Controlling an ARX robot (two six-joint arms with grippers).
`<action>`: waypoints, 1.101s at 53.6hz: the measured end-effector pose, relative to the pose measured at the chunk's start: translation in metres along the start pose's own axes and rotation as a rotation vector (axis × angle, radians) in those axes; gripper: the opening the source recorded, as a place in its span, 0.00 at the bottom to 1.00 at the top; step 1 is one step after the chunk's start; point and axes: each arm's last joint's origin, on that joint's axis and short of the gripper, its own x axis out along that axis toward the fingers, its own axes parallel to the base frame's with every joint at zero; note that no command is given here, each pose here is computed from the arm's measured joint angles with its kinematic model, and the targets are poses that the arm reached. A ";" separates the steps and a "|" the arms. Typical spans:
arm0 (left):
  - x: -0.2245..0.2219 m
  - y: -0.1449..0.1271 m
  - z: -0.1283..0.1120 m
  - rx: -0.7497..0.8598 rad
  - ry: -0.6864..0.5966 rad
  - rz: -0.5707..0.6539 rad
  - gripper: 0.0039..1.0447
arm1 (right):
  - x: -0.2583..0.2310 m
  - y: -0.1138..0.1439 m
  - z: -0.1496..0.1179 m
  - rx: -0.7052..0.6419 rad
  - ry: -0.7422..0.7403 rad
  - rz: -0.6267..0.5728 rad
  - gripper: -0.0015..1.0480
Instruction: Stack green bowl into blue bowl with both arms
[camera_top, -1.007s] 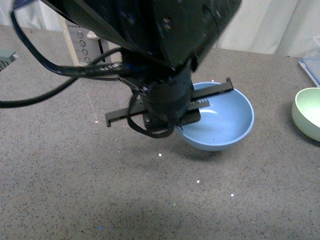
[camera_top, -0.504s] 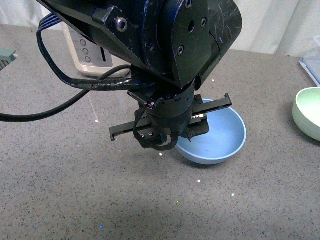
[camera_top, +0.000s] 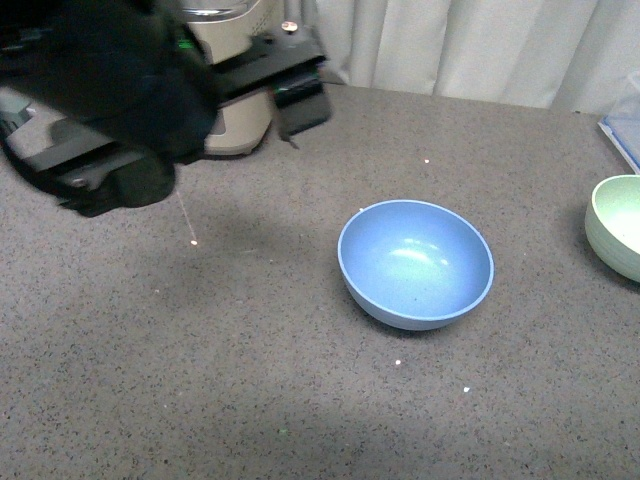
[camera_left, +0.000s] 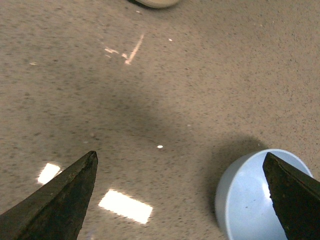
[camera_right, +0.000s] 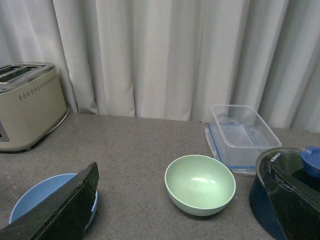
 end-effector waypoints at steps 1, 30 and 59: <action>-0.002 0.004 0.000 0.000 -0.005 -0.001 0.94 | 0.000 0.000 0.000 0.000 0.000 0.000 0.91; -0.083 0.123 -0.030 0.374 -0.761 -0.096 0.26 | 0.000 0.000 0.000 0.000 0.000 0.000 0.91; -0.124 0.167 -0.052 0.405 -0.754 -0.101 0.04 | 0.000 0.000 0.000 0.000 0.000 0.000 0.91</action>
